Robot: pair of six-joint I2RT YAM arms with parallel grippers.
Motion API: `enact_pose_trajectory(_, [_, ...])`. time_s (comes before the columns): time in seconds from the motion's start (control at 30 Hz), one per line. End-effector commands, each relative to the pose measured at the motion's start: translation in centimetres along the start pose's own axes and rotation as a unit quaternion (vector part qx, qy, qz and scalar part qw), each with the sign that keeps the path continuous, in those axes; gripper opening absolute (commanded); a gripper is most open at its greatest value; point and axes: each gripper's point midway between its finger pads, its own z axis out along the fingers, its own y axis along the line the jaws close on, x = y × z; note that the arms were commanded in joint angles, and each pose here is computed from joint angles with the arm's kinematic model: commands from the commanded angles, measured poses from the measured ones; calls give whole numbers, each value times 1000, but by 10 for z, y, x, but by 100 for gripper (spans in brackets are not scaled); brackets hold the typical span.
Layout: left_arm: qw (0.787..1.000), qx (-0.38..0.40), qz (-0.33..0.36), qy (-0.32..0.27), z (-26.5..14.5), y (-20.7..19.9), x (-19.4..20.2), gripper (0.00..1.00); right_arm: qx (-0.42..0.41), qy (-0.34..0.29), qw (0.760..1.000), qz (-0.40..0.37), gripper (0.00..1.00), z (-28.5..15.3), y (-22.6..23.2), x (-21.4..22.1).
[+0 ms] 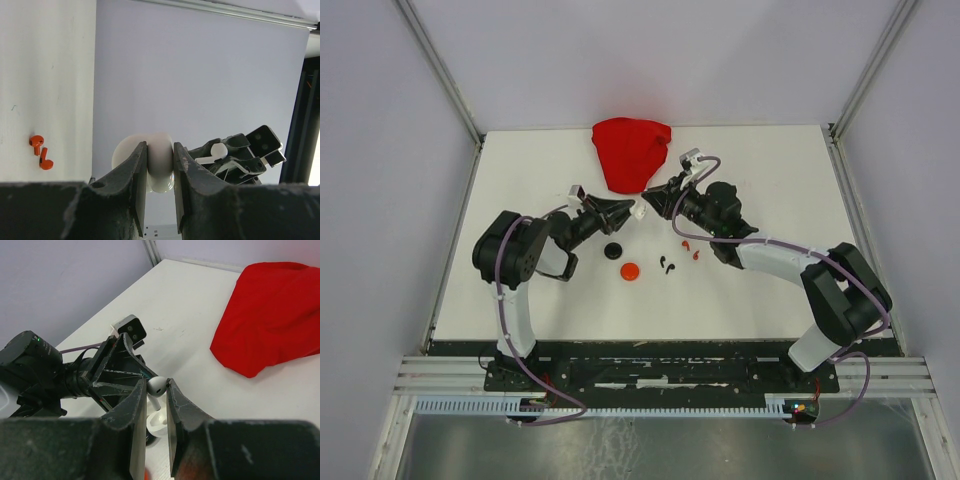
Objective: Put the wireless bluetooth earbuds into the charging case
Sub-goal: Place the earbud in the charging case.
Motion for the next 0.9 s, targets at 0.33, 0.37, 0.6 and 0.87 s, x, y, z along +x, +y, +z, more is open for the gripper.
enact_pose_trajectory(0.33, [997,66,-43,-9,10,-37,0,3,-29,-31,999,-19,19,4,13,-9])
enact_pose_trajectory(0.37, [997,68,-44,-8,10,-38,1,3,-29,-29,999,-18,19,5,14,-8])
enact_pose_trajectory(0.6, [996,80,-50,-3,13,-48,4,3,-26,-25,999,-20,19,7,11,-3])
enact_pose_trajectory(0.87, [995,89,-51,5,14,-56,10,3,-22,-22,999,-23,19,7,8,0])
